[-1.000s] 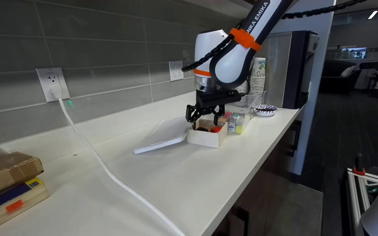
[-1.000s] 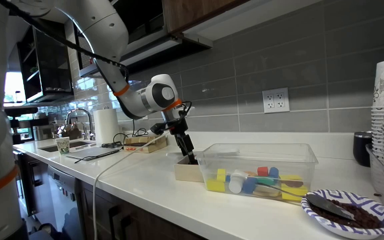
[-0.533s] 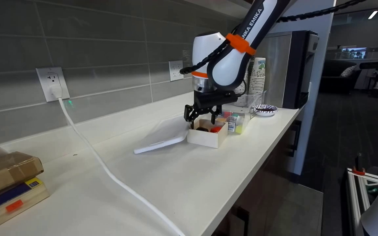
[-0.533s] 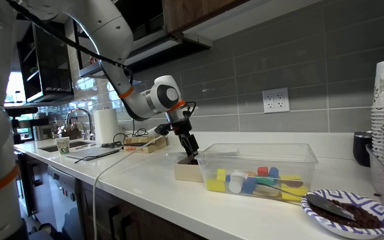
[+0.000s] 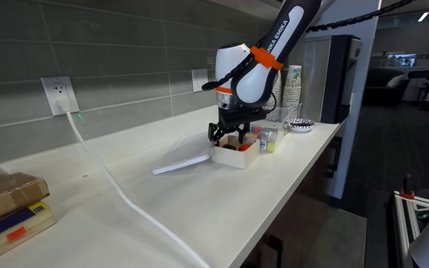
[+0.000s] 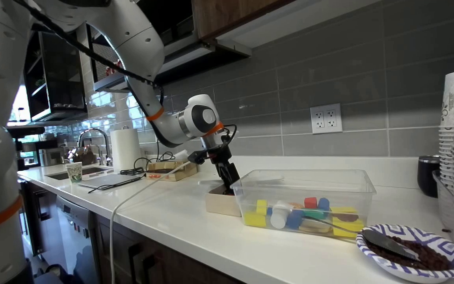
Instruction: Move the black object to the transparent bowl
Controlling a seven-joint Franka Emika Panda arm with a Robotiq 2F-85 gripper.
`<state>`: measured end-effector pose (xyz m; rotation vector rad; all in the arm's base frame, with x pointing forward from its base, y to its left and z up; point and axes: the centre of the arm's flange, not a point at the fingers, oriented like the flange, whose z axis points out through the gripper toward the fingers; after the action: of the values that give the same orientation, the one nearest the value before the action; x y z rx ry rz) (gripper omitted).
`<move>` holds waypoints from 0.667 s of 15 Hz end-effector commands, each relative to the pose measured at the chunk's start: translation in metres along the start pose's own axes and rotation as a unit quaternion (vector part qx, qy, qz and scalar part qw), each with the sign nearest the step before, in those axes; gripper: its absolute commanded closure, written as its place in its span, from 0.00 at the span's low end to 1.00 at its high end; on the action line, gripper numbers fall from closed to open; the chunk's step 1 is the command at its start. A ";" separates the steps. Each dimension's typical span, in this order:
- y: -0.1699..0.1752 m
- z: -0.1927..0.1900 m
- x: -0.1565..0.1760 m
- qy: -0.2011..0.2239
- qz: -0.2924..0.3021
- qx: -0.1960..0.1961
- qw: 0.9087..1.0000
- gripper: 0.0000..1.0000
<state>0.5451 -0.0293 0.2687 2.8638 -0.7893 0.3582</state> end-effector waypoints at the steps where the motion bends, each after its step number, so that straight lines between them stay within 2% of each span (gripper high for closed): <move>1: -0.009 0.013 0.006 0.004 -0.009 -0.005 1.000 0.00; 2: -0.009 0.014 0.006 0.003 -0.010 -0.006 1.000 0.00; 3: -0.010 0.016 0.005 0.003 -0.012 -0.007 1.000 0.25; 4: -0.010 0.016 0.006 0.004 -0.012 -0.006 1.000 0.27; 5: -0.010 0.015 0.006 0.006 -0.012 -0.004 1.000 0.34; 10: -0.012 0.016 0.005 0.012 -0.015 -0.001 1.000 0.76</move>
<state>0.5522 -0.0265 0.2573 2.8615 -0.7619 0.3535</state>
